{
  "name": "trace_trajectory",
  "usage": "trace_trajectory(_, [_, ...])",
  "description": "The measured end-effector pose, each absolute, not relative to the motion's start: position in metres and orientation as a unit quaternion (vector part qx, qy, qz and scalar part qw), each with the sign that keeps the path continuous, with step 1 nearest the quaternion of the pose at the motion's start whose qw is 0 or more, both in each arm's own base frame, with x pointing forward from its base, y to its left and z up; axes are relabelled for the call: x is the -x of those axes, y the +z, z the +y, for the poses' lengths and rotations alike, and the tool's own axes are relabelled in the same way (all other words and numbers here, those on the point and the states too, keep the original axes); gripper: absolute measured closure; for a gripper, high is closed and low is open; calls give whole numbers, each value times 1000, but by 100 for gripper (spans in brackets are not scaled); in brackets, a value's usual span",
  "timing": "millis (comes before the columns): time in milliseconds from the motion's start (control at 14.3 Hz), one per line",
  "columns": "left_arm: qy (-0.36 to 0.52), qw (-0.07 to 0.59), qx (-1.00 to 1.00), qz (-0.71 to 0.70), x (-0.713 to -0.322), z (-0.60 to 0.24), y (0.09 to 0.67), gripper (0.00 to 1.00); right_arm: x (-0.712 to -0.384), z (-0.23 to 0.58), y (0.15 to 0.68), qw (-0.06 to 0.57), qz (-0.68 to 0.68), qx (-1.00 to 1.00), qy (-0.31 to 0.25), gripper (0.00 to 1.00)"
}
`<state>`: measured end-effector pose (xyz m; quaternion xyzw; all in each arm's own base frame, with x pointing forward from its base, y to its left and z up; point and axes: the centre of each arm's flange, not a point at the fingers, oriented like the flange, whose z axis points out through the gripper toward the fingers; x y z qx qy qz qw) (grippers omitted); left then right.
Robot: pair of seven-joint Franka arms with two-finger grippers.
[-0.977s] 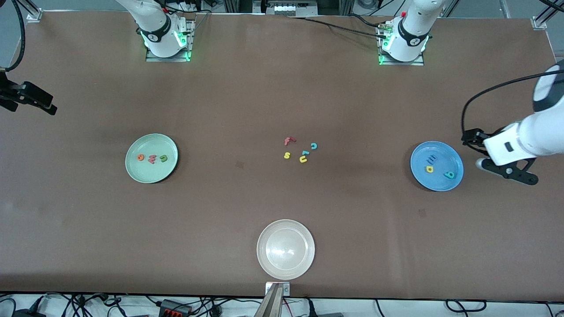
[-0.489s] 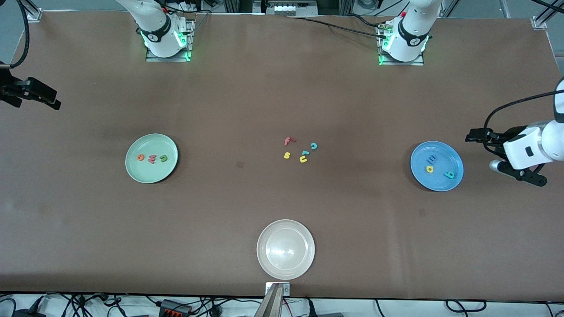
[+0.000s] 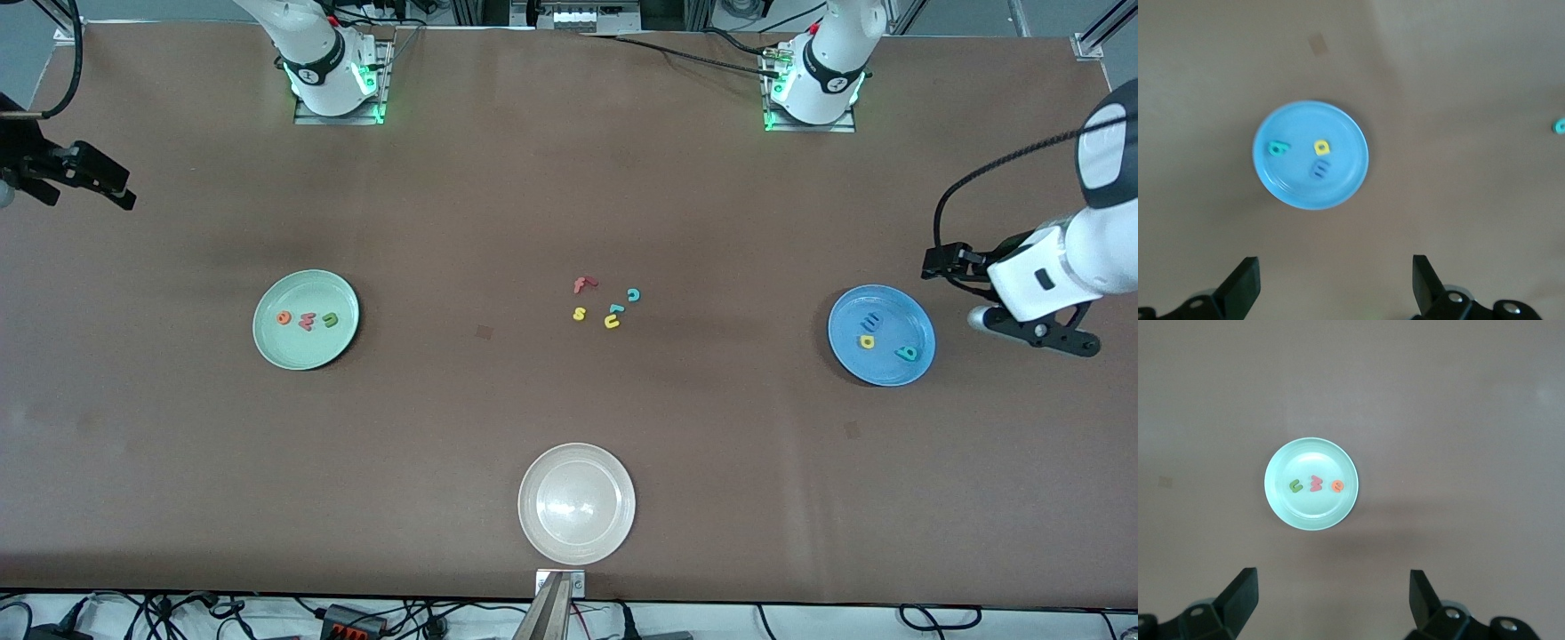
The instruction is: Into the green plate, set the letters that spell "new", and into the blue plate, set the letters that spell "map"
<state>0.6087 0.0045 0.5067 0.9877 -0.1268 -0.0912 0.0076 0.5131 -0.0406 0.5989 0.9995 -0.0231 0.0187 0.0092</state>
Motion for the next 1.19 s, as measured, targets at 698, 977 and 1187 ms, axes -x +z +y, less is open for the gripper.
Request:
trace_trajectory(698, [-33, -11, -999, -23, -561, 5, 538, 0, -509, -39, 596, 9, -22, -1000, 10, 0])
trace_trajectory(977, [-29, 3, -1000, -8, -562, 17, 537, 0, -506, -40, 593, 8, -22, -1000, -2, 0])
trace_trajectory(1187, [-28, 4, -1000, -8, -562, 20, 535, 0, -507, -40, 593, 8, -23, -1000, -3, 0])
